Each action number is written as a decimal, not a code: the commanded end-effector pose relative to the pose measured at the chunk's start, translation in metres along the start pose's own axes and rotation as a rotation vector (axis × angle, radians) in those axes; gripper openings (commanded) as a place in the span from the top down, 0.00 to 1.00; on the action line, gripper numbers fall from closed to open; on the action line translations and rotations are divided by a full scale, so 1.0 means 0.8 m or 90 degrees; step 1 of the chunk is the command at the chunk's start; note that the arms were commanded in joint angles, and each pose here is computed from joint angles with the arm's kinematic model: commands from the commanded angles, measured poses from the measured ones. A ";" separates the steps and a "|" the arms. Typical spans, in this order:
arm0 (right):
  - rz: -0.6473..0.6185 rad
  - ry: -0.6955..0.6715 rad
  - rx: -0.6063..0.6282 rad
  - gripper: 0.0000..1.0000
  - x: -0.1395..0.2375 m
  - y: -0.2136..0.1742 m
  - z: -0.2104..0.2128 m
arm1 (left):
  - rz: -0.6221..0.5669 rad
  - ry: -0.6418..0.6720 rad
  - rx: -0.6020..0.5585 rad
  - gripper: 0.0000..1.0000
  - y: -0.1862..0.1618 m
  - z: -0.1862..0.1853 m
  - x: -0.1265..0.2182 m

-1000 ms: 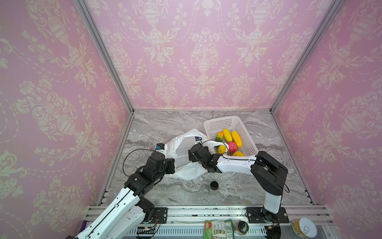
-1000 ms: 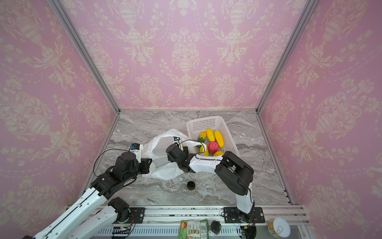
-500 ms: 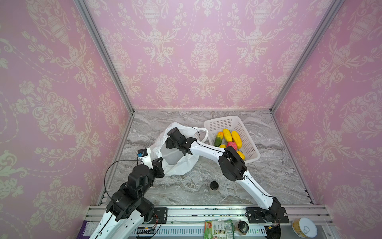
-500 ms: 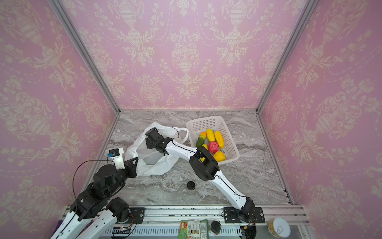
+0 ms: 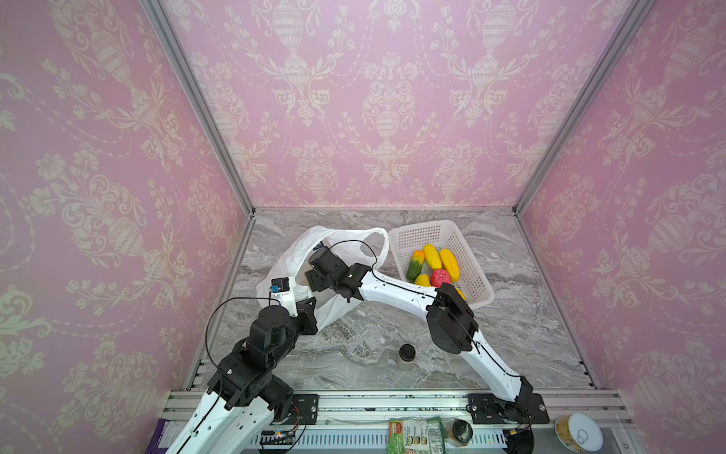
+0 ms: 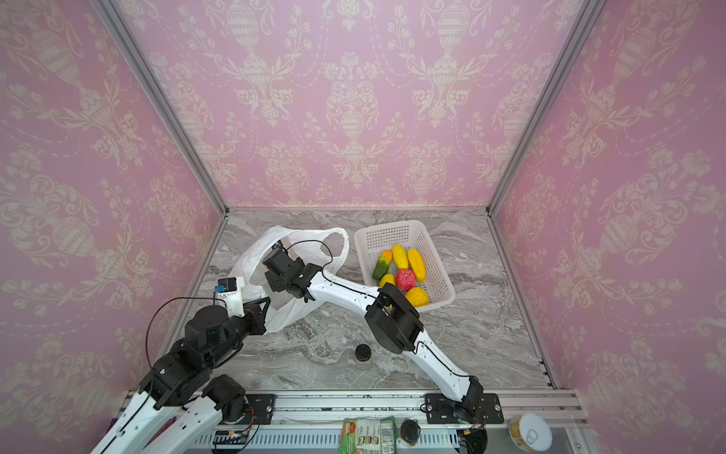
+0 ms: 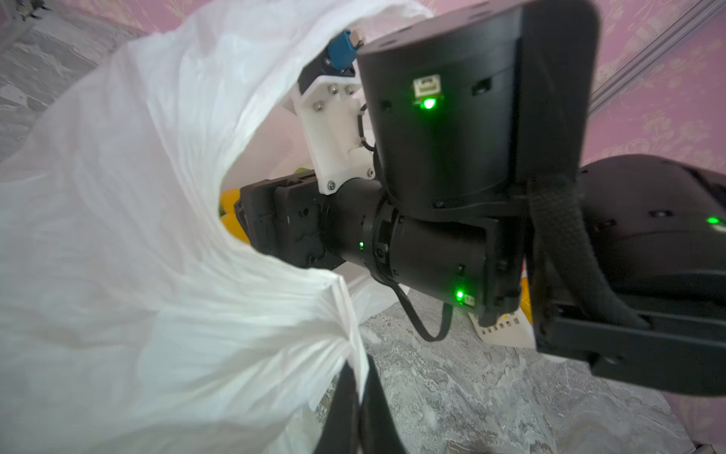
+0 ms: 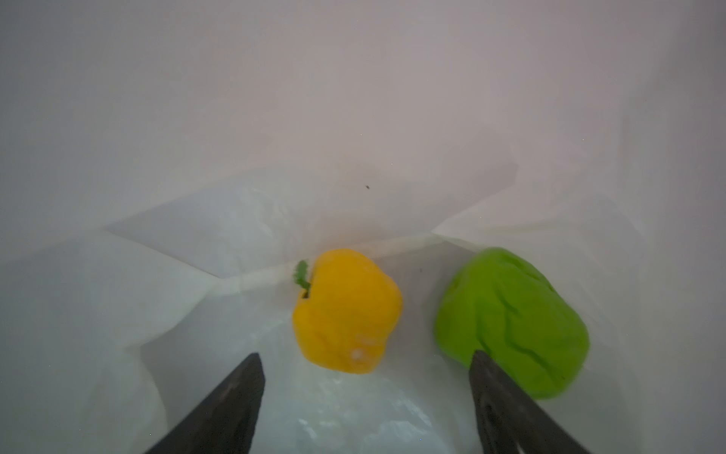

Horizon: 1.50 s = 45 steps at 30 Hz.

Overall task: Untie the knot of the plastic bag and take out the fruit
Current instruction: 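Lower the open right gripper onto the orange-yellow fruit and close it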

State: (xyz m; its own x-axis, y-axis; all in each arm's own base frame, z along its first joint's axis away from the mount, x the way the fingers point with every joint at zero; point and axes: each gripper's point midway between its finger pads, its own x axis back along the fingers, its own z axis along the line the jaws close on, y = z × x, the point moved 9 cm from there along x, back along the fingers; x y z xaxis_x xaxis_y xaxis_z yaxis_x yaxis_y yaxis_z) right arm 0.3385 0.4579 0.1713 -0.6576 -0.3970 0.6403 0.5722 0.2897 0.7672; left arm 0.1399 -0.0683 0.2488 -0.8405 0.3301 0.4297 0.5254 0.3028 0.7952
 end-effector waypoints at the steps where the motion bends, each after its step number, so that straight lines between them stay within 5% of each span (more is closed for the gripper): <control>1: -0.016 -0.037 -0.011 0.14 -0.007 -0.007 -0.048 | -0.001 -0.041 -0.006 1.00 -0.003 -0.005 -0.007; 14: -0.035 0.116 0.115 0.00 0.001 -0.023 0.031 | -0.030 0.065 -0.041 1.00 -0.010 0.021 0.012; 28: 0.029 0.279 0.068 0.00 -0.036 -0.052 0.070 | -0.023 0.144 -0.072 1.00 -0.040 0.048 -0.015; 33: 0.061 0.251 0.058 0.00 -0.057 -0.067 0.069 | -0.030 0.159 -0.070 1.00 -0.046 0.054 -0.019; 45: 0.031 0.219 0.057 0.22 -0.051 -0.053 0.059 | -0.033 0.161 -0.067 1.00 -0.049 0.056 -0.021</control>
State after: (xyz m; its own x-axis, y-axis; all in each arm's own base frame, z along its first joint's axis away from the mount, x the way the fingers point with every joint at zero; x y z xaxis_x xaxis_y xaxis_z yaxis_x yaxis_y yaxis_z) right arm 0.3150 0.5057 0.1011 -0.3905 -0.6492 0.6527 0.5543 0.4002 0.7298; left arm 0.1387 -0.0477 0.1948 -0.8738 0.1073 0.4743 0.4859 0.2262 0.8442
